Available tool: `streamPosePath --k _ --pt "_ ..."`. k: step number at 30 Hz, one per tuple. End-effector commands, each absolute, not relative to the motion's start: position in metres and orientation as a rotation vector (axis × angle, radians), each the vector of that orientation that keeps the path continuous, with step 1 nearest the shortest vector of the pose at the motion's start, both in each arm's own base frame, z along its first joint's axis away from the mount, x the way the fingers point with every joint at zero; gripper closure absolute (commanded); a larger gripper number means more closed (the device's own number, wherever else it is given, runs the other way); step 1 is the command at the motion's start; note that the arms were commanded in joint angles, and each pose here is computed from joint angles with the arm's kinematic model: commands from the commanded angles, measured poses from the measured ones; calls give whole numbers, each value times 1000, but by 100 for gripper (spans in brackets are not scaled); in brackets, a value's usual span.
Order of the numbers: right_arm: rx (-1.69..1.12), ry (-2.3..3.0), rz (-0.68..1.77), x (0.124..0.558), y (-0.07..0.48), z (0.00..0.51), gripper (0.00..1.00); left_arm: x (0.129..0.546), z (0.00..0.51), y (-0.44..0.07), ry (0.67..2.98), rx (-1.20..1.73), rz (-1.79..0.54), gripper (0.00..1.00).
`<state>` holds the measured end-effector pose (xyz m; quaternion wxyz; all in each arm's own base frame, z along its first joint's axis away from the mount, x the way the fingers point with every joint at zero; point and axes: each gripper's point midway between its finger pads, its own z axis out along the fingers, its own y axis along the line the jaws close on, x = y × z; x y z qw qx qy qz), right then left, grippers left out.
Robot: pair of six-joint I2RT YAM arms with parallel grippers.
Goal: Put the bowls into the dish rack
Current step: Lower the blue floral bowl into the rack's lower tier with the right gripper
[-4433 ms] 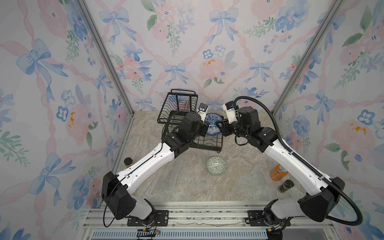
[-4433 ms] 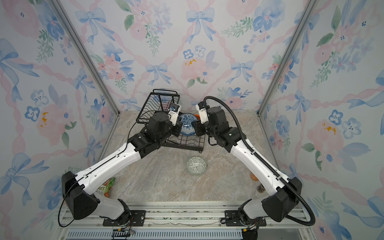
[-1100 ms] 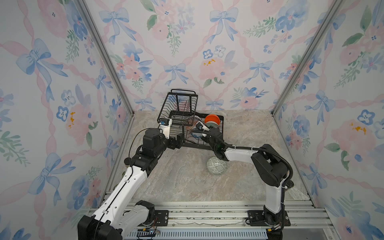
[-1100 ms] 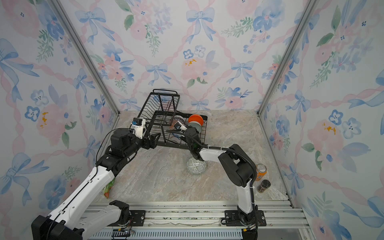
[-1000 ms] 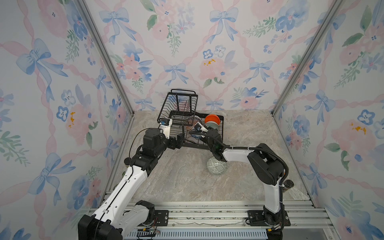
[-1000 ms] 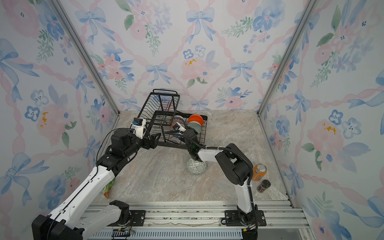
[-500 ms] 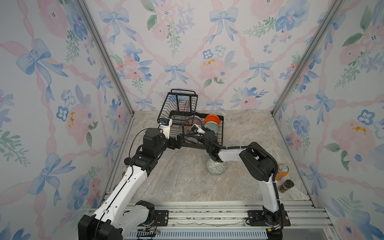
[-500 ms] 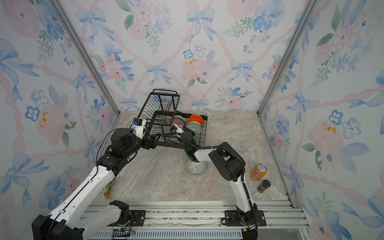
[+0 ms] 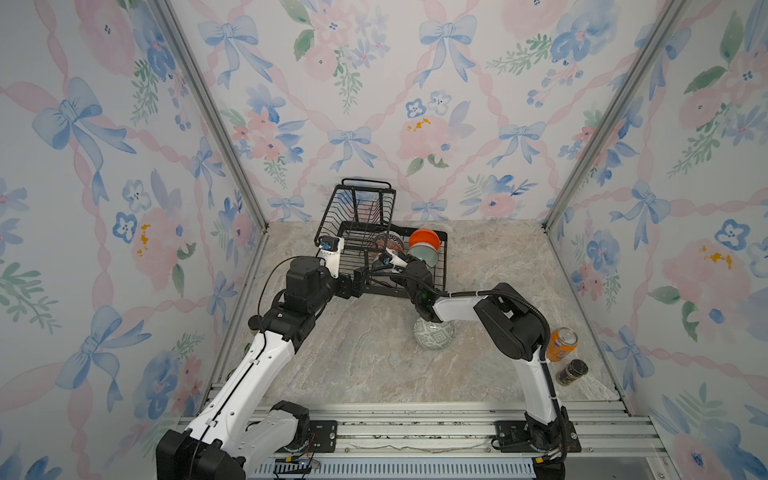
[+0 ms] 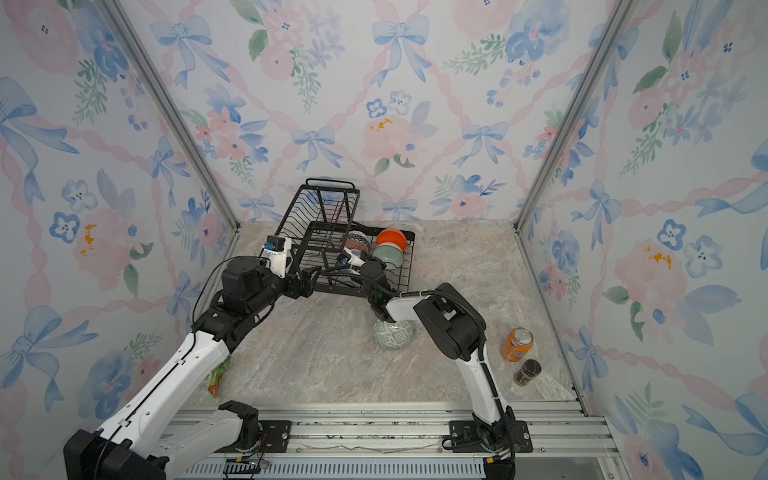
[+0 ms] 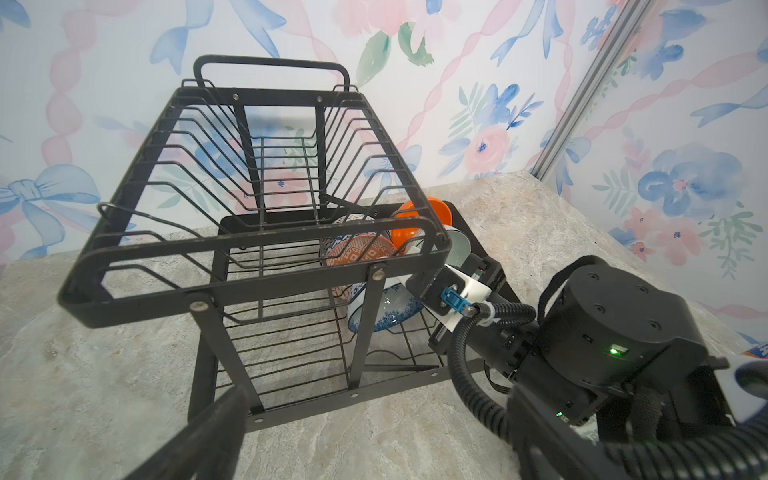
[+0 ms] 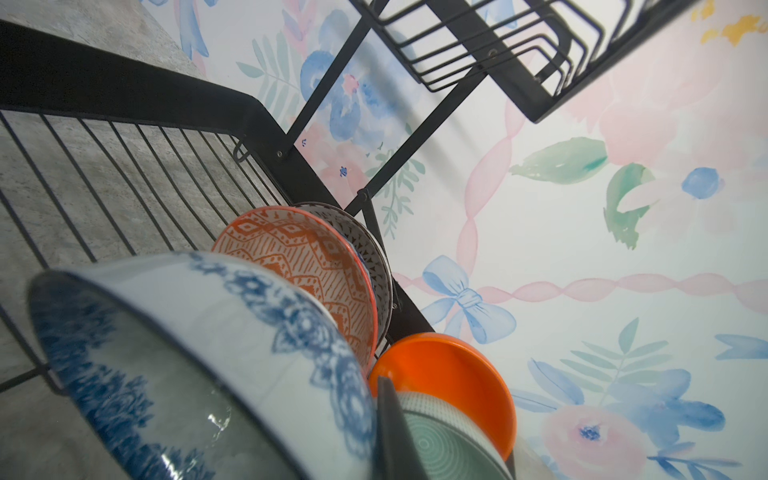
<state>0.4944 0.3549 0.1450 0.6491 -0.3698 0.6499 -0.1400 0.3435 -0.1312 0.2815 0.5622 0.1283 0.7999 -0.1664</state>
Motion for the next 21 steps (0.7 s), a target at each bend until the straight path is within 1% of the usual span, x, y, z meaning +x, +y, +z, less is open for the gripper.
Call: streamPosePath --k 1,21 --pt "-790 1405 -276 502 365 173 100 339 278 -130 1896 294 -407 2" --pt "-909 1416 -357 512 373 148 100 339 277 -129 1896 293 -404 2"
